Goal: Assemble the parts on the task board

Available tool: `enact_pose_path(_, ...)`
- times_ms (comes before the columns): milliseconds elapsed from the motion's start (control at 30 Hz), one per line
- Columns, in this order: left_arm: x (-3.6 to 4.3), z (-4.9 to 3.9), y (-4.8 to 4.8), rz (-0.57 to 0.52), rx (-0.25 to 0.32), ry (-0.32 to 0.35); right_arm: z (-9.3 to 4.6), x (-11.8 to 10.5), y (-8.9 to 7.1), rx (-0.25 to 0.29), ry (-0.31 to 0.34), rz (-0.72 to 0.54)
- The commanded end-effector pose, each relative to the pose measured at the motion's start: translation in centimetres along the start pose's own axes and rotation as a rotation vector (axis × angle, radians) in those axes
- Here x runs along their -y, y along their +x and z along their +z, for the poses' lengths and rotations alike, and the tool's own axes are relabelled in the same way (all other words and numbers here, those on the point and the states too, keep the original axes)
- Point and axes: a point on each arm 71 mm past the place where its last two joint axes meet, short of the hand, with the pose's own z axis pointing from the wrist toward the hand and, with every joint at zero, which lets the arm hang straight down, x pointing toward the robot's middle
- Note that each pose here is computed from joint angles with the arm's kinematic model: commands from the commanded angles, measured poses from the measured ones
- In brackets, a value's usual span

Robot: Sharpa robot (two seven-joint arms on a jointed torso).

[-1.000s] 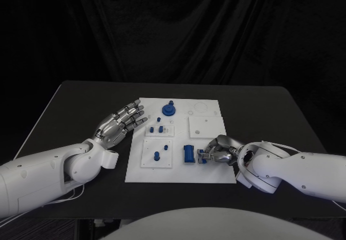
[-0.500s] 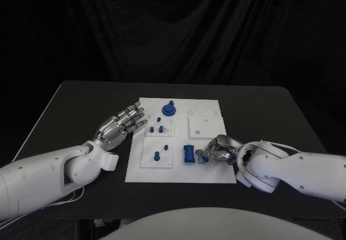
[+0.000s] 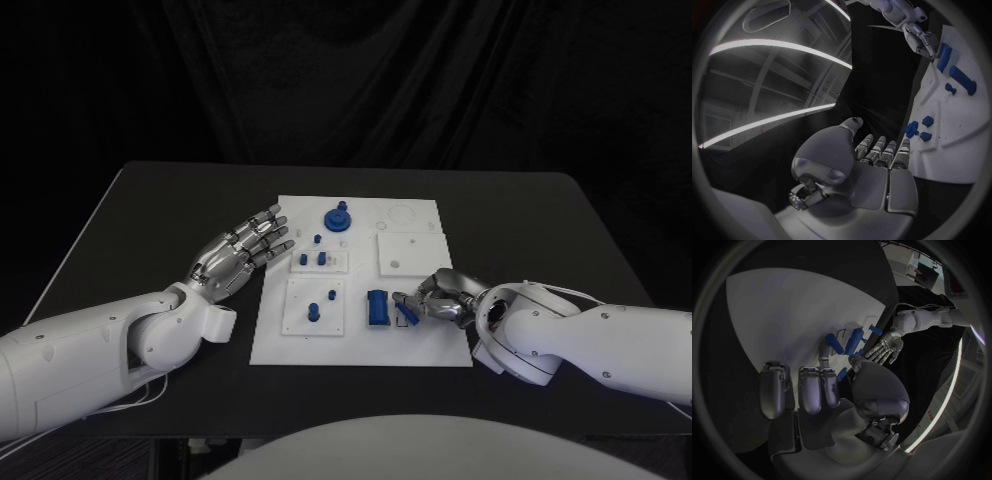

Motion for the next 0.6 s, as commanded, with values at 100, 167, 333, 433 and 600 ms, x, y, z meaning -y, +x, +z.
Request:
enact_pose_path(100,0.08,-0.02,0.13,-0.01,-0.013,0.019,-0.09,0.09,-0.03,-0.009,0.01,0.002)
enact_pose_path(167,0.07,-0.02,0.14,-0.011,-0.013,0.018,-0.09,0.07,-0.02,-0.01,0.008,0.007)
enact_pose_path(333,0.04,-0.01,0.17,-0.012,-0.014,0.017,-0.06,0.02,0.0,-0.011,0.004,0.024)
enact_pose_path(433,0.03,-0.01,0.16,-0.012,-0.015,0.016,-0.05,0.02,0.02,-0.015,0.003,0.035)
enact_pose_path(600,0.02,-0.03,0.17,-0.013,-0.015,0.013,-0.02,0.04,0.03,-0.02,-0.001,0.041)
